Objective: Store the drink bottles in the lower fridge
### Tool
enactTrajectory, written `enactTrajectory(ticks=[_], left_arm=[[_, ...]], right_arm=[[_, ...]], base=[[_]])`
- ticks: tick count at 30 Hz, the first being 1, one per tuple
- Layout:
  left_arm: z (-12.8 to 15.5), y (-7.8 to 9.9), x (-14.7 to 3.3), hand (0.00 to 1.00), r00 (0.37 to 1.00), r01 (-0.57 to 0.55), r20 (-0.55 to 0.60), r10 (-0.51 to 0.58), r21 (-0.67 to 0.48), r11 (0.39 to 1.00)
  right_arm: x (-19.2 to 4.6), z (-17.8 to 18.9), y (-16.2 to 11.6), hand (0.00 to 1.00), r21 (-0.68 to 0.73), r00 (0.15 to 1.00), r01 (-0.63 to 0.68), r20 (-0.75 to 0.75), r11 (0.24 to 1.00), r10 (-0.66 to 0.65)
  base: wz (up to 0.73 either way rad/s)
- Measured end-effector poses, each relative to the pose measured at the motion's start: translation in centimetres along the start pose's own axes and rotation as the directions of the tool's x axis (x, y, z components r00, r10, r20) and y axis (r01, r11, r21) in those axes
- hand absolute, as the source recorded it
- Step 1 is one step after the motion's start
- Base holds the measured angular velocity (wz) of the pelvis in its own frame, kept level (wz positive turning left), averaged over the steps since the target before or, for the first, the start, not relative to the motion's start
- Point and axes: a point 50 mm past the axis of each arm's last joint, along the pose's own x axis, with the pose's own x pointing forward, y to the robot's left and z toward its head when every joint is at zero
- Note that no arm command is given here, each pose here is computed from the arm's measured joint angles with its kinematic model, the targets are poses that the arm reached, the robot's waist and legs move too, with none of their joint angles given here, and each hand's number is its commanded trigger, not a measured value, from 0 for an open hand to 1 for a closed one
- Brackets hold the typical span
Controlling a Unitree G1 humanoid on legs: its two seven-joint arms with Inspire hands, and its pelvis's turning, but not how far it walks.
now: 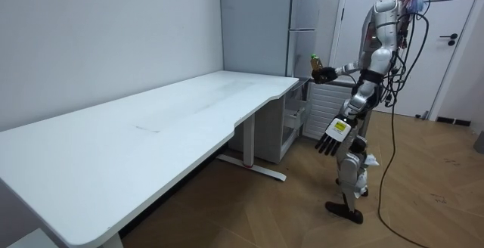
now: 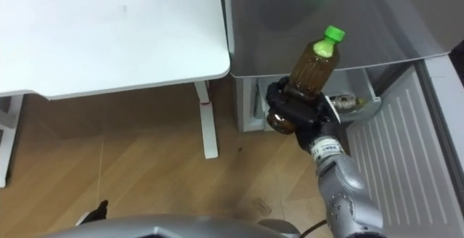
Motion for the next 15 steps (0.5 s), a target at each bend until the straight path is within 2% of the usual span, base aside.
enactTrajectory(ticks=[8, 15], left_arm=[[0.0, -0.1, 0.0, 0.0, 1.0, 0.004, -0.005, -0.004, 0.005, 1.0], [-0.5, 0.1, -0.1, 0.0, 1.0, 0.007, -0.021, -0.007, -0.012, 1.0]], right_arm=[[-0.2, -0.1, -1.4, 1.0, 0.063, 0.99, 0.143, -0.002, 0.988, -0.143], [-0.3, -0.6, -2.1, 1.0, 0.201, 0.971, 0.238, -0.029, 0.95, -0.238]], base=[[-0.01], [0.0]])
